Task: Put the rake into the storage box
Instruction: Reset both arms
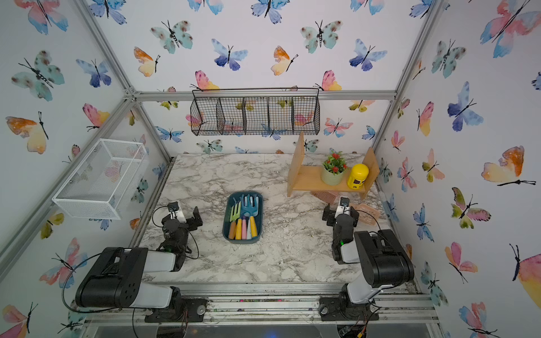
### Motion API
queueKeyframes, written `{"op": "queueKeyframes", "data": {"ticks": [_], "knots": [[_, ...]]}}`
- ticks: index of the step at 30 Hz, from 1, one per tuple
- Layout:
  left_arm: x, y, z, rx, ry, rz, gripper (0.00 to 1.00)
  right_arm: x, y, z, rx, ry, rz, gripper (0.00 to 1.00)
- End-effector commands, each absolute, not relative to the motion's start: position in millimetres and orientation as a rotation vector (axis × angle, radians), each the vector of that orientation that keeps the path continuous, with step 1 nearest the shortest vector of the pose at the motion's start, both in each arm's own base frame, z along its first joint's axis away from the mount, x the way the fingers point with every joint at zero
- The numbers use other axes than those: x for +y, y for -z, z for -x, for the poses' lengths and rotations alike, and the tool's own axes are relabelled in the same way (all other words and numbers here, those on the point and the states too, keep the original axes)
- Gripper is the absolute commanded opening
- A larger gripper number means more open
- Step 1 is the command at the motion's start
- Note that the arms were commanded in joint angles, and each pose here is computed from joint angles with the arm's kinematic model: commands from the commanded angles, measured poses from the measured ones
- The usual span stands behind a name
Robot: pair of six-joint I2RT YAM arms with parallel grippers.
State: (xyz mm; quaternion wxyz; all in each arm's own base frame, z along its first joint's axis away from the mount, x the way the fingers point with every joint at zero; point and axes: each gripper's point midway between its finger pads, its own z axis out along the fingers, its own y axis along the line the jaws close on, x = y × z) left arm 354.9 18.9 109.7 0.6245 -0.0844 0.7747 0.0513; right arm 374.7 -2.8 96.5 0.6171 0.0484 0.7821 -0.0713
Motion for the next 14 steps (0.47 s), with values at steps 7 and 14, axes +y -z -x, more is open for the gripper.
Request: {"op": "queueKeyframes", "data": {"ticks": [7, 14], "knots": [[15.4, -118.7, -359.2, 1.756, -0.102, 0.177, 0.99, -0.9, -104.9, -377.4, 1.770, 0.151, -0.102, 0.99], [15.2, -118.2, -358.3, 1.758, -0.099, 0.173, 0.99, -0.8, -104.9, -377.4, 1.771, 0.151, -0.102, 0.99]]}}
